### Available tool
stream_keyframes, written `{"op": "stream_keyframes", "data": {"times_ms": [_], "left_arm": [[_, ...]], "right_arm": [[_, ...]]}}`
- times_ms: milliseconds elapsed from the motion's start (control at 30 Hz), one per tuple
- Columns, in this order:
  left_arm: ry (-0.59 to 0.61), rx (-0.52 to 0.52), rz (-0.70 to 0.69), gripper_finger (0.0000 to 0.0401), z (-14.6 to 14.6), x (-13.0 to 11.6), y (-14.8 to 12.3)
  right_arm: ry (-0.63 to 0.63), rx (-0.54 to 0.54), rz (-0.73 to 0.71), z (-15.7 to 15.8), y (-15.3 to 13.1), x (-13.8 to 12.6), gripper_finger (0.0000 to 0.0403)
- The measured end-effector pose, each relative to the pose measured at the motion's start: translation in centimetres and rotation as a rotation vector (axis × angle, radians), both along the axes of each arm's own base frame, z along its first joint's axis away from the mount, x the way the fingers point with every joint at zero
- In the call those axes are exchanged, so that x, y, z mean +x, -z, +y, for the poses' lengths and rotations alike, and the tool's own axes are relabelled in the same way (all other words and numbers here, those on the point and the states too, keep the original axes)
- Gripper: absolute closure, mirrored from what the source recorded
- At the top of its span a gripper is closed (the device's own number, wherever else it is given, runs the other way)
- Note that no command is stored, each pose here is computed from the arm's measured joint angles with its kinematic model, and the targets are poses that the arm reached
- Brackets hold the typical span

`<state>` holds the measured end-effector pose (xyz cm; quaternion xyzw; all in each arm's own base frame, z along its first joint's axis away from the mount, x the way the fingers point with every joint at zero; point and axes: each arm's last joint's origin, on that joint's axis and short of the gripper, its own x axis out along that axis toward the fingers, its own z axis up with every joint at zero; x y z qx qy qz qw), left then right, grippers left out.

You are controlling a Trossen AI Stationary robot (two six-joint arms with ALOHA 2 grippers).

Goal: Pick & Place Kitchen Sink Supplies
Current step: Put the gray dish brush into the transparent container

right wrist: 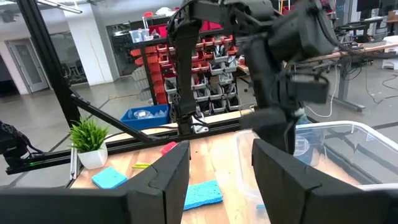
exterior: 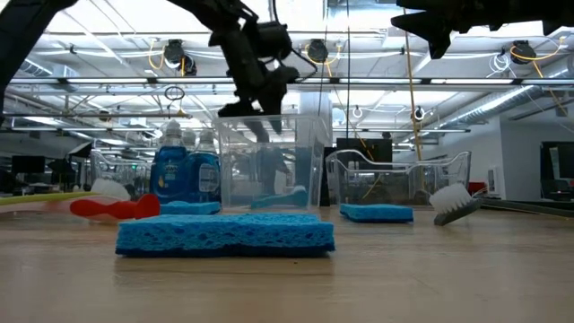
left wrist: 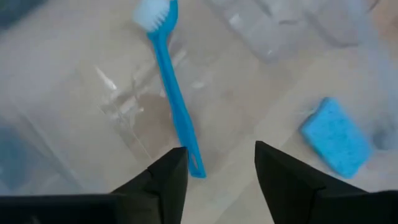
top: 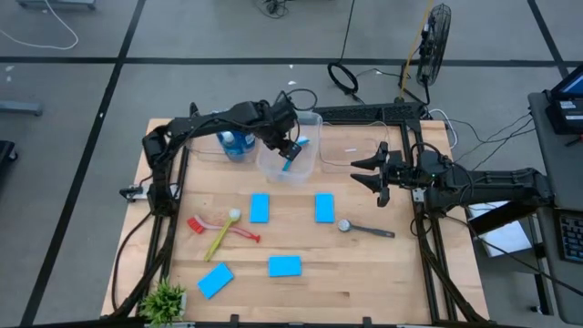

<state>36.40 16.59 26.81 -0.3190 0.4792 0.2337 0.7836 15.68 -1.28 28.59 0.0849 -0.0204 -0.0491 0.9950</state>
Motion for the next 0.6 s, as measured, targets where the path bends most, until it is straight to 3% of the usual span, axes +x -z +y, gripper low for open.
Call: {"op": "stream_keyframes", "data": {"times_ms": [267,400,600], "left_arm": [[0.056,0.130,-0.219,0.0206,-2.5,-0.8,-5.6],[0.101,0.223,-0.310,0.0205,-4.4,-1.7,-8.6],[0.130,0.370,-0.312,0.0205,-7.4,-3.8,-11.6]], "right_arm": [[-0.012,0.080,-0.054,0.0,-0.4,0.0,0.0243],[-0.063,0.047,-0.120,0.2,-1.1,-0.1,0.0243],[-0.069,-0.019,-0.116,0.4,-1.1,-0.1,0.0243]]}}
